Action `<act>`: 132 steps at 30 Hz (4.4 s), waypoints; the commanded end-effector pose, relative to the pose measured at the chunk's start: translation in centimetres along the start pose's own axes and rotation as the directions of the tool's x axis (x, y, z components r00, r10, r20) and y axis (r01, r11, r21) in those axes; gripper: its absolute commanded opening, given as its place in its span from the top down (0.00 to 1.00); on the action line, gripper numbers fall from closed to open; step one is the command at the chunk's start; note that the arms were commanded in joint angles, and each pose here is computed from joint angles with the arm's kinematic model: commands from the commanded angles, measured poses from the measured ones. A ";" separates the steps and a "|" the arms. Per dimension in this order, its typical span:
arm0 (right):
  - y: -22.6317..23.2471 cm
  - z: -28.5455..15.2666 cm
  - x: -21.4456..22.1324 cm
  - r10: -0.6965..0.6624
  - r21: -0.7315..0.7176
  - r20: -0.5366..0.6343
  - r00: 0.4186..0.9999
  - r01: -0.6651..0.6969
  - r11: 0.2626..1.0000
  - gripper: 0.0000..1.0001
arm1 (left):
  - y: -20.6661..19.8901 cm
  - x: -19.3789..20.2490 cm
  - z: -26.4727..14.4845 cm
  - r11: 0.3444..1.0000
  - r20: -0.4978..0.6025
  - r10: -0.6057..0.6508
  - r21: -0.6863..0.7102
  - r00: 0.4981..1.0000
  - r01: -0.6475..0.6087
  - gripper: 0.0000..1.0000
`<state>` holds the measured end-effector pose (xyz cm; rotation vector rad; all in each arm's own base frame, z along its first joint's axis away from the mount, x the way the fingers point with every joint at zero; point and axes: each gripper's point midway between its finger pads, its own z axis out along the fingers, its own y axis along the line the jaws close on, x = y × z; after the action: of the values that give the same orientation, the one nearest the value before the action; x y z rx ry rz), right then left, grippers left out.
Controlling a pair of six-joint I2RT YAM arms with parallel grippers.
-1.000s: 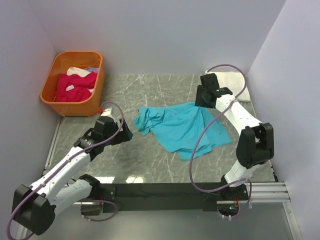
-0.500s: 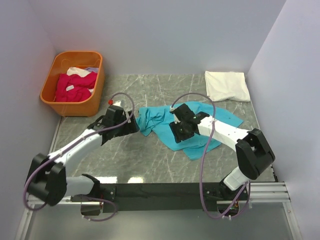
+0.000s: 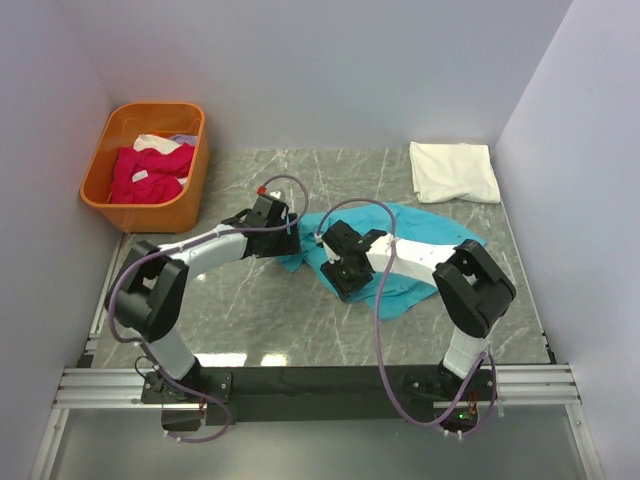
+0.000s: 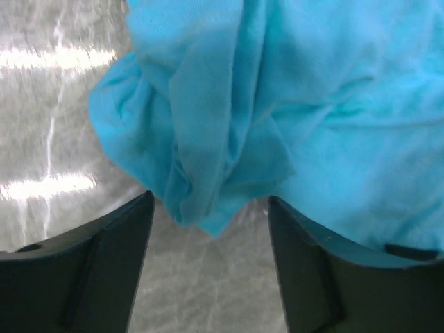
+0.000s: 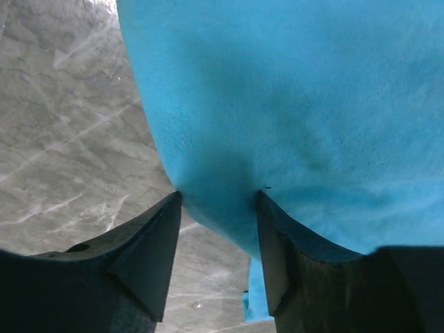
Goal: Fold and stack the t-shirts
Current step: Flatten the tshirt out
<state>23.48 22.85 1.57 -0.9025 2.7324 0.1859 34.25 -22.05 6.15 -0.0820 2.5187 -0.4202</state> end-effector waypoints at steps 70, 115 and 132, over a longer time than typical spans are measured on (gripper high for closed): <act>-6.7 -4.6 -1.0 0.285 0.068 0.182 0.941 -0.301 0.951 1.00 | 12.3 -2.9 -3.5 0.943 0.193 -0.163 -0.257 0.968 0.210 0.57; -6.0 -6.3 0.6 0.330 0.055 0.190 0.925 -0.346 0.937 0.59 | 12.5 -8.2 -12.6 0.916 0.245 -0.025 -0.384 0.969 0.121 0.99; -9.2 -3.7 5.9 0.662 0.047 0.100 0.743 -0.668 0.743 0.44 | 13.3 -9.8 -19.1 0.946 0.535 -0.064 -0.236 0.842 0.222 0.99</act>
<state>22.60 10.99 3.22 0.0612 2.8569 0.1788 31.55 -3.55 19.65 -0.4217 2.1436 -0.0454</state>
